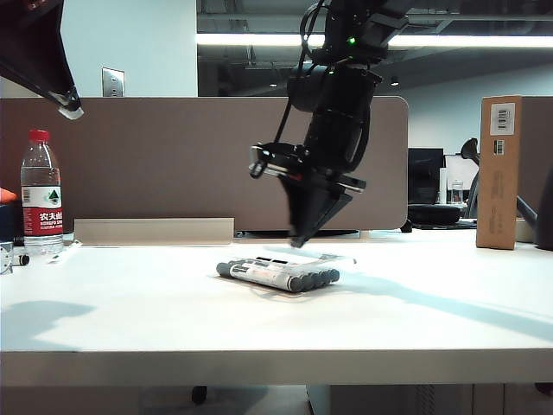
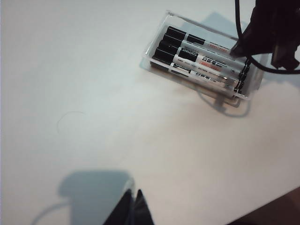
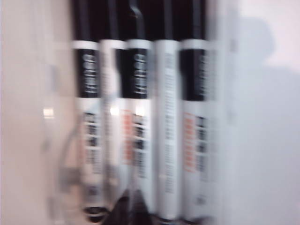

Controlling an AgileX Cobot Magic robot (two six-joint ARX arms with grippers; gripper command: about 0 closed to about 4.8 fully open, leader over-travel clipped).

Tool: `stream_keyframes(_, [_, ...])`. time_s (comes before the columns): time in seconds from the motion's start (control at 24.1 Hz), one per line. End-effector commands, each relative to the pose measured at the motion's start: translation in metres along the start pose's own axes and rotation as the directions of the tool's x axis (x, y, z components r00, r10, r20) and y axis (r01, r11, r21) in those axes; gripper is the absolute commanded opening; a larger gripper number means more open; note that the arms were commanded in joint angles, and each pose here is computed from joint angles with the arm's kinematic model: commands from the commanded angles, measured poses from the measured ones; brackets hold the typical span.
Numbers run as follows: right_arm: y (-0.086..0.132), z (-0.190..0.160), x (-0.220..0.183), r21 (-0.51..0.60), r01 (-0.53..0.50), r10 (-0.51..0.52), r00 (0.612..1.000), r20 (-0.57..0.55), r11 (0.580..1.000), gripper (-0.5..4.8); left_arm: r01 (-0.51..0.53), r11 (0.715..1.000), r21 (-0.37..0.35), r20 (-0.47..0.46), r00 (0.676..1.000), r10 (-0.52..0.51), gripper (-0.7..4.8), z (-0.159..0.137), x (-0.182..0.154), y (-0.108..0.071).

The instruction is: Pick up the markers scattered on the table and put them into the packaging box, making sure the markers fit the shape of the box's grooves.

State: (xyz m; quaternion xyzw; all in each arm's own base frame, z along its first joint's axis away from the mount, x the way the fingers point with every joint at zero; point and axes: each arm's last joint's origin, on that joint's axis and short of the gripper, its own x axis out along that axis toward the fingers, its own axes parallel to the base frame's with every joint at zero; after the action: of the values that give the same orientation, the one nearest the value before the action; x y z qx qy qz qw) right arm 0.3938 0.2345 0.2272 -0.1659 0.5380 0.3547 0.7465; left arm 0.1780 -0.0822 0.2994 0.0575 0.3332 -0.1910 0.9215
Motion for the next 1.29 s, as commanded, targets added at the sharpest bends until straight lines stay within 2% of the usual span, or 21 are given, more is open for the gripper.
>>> stream_keyframes(0.04, [0.008,0.002,-0.021,0.04,-0.049,0.047,0.998,0.043,0.998,2.7,-0.01,1.0,0.004,0.015,1.0,0.01,-0.05,0.002,-0.002,0.0])
stream_keyframes(0.08, [0.011,0.002,-0.028,0.037,-0.072,0.07,0.996,0.054,0.997,2.58,-0.01,1.0,0.004,0.015,1.0,0.01,-0.05,0.002,-0.002,0.0])
stream_keyframes(0.21, [0.025,0.001,-0.076,-0.014,-0.164,0.164,0.972,0.165,0.986,-0.07,-0.009,1.0,0.004,0.013,1.0,0.009,-0.05,0.001,-0.004,0.0])
stream_keyframes(0.29, [0.038,-0.005,-0.109,-0.049,-0.196,0.202,0.956,0.211,0.979,-0.05,-0.007,1.0,0.001,0.019,1.0,0.006,-0.05,0.0,-0.008,0.0])
stream_keyframes(0.37, [0.055,-0.015,-0.131,-0.087,-0.171,0.185,0.963,0.194,0.981,-0.05,0.042,0.999,-0.005,0.04,0.998,-0.042,-0.05,-0.002,-0.013,-0.001])
stream_keyframes(0.5, [0.074,-0.03,-0.145,-0.103,-0.139,0.159,0.961,0.225,0.985,-0.05,0.143,0.989,-0.047,0.077,0.987,-0.139,-0.05,-0.015,-0.011,-0.004])
stream_keyframes(0.58, [0.089,-0.046,-0.15,-0.076,-0.086,0.105,0.95,0.295,0.993,-0.05,0.175,0.981,-0.081,0.063,0.983,-0.171,-0.05,-0.036,-0.006,-0.004])
stream_keyframes(0.67, [0.099,-0.068,-0.15,-0.079,-0.077,0.102,0.92,0.378,0.994,-0.06,0.19,0.974,-0.122,0.094,0.979,-0.179,-0.05,-0.052,-0.007,-0.004])
stream_keyframes(0.75, [0.103,-0.092,-0.146,-0.079,-0.082,0.109,0.879,0.464,0.994,-0.05,0.245,0.958,-0.152,0.218,0.953,-0.209,-0.05,-0.061,-0.013,-0.004])
stream_keyframes(0.79, [0.103,-0.11,-0.14,-0.052,-0.096,0.109,0.862,0.495,0.994,-0.06,0.307,0.94,-0.149,0.316,0.915,-0.249,-0.05,-0.063,-0.019,-0.005])
stream_keyframes(0.83, [0.103,-0.121,-0.135,-0.041,-0.104,0.11,0.852,0.512,0.994,-0.05,0.34,0.93,-0.143,0.374,0.888,-0.267,-0.05,-0.065,-0.024,-0.005])
stream_keyframes(0.87, [0.103,-0.14,-0.129,-0.041,-0.107,0.112,0.828,0.55,0.993,-0.06,0.365,0.924,-0.117,0.446,0.85,-0.28,-0.05,-0.068,-0.033,-0.006])
stream_keyframes(0.91, [0.103,-0.151,-0.125,-0.033,-0.116,0.114,0.805,0.582,0.993,-0.06,0.363,0.926,-0.102,0.479,0.834,-0.274,-0.05,-0.07,-0.037,-0.007])
stream_keyframes(0.96, [0.103,-0.168,-0.119,-0.016,-0.14,0.117,0.754,0.646,0.99,-0.05,0.35,0.932,-0.09,0.521,0.815,-0.255,-0.05,-0.076,-0.043,-0.007])
stream_keyframes(1.04, [0.103,-0.187,-0.114,-0.034,-0.147,0.126,0.682,0.72,0.989,-0.05,0.367,0.928,-0.065,0.548,0.791,-0.274,-0.05,-0.084,-0.047,-0.009])
stream_keyframes(1.12, [0.104,-0.197,-0.115,-0.043,-0.144,0.129,0.66,0.74,0.989,-0.05,0.37,0.927,-0.066,0.549,0.789,-0.276,0.01,-0.089,-0.051,-0.008])
stream_keyframes(1.29, [0.104,-0.199,-0.117,-0.041,-0.144,0.127,0.666,0.735,0.989,-0.05,0.364,0.927,-0.091,0.499,0.822,-0.274,0.04,-0.096,-0.049,-0.008])
